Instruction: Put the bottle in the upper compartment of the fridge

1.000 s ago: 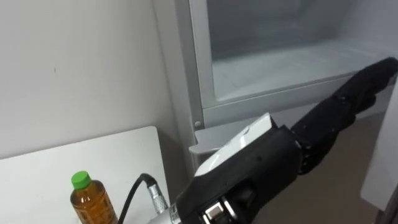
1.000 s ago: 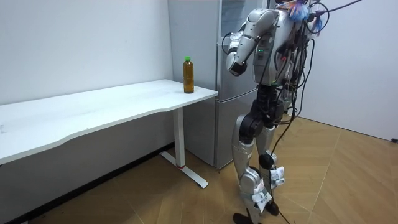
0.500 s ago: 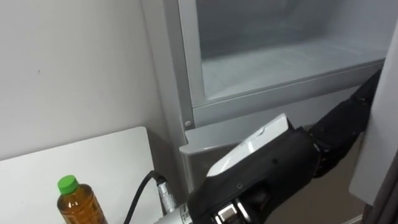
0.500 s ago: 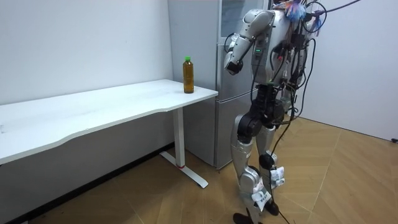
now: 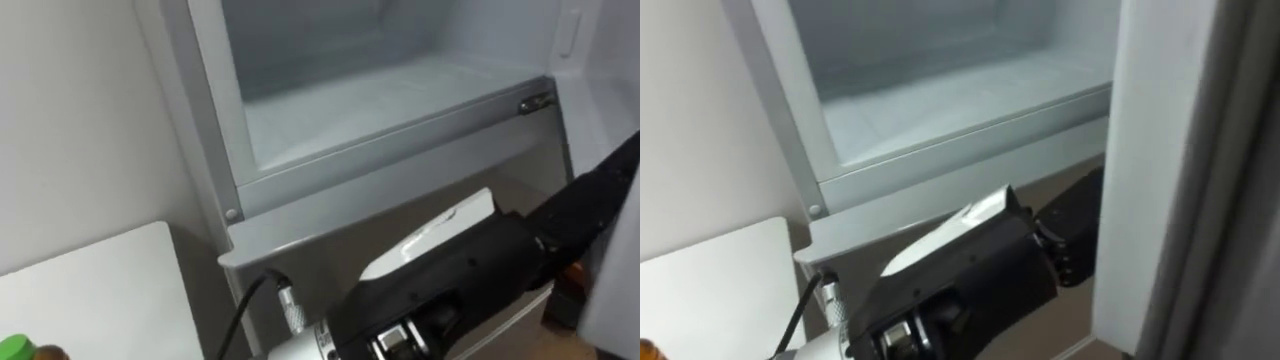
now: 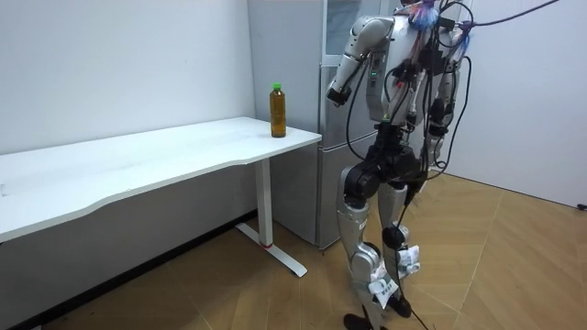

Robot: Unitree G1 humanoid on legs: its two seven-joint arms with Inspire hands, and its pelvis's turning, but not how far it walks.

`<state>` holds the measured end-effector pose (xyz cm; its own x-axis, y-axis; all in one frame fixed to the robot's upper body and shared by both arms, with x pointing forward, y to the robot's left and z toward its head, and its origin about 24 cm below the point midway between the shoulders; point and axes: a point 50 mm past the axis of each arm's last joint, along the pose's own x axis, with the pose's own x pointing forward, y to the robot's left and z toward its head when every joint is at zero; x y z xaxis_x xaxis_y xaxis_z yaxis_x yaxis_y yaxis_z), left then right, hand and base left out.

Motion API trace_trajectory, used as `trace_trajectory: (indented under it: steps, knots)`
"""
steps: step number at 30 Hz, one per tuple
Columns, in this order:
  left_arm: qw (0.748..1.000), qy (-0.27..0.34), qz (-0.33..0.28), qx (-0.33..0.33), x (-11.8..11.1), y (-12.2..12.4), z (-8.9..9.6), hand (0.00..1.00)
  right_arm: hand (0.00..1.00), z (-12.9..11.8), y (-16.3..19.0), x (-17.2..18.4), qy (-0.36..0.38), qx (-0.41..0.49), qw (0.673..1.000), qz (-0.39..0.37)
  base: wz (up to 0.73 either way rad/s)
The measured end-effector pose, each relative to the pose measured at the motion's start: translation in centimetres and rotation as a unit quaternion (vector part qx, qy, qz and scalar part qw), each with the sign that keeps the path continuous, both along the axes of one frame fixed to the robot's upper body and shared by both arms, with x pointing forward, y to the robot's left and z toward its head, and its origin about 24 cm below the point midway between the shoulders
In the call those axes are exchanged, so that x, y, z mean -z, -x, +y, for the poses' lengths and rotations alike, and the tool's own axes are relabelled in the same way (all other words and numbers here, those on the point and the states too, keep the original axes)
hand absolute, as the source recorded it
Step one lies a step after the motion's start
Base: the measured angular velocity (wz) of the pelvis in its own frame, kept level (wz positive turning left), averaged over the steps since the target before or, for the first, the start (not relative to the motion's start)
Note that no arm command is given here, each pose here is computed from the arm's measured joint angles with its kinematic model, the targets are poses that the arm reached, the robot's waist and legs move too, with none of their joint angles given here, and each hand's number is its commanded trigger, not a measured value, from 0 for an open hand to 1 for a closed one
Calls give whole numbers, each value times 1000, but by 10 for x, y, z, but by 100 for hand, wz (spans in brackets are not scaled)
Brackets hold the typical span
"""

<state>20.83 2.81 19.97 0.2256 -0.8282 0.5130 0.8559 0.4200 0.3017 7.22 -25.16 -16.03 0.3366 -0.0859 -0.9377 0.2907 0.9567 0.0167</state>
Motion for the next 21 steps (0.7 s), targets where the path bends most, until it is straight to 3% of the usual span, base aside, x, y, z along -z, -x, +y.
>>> trace_trajectory:
  steps: [21]
  knots:
    - [999,20,36,21,5,-7,-2,0,0,-13,20,-1,17,-7,999,37,-14]
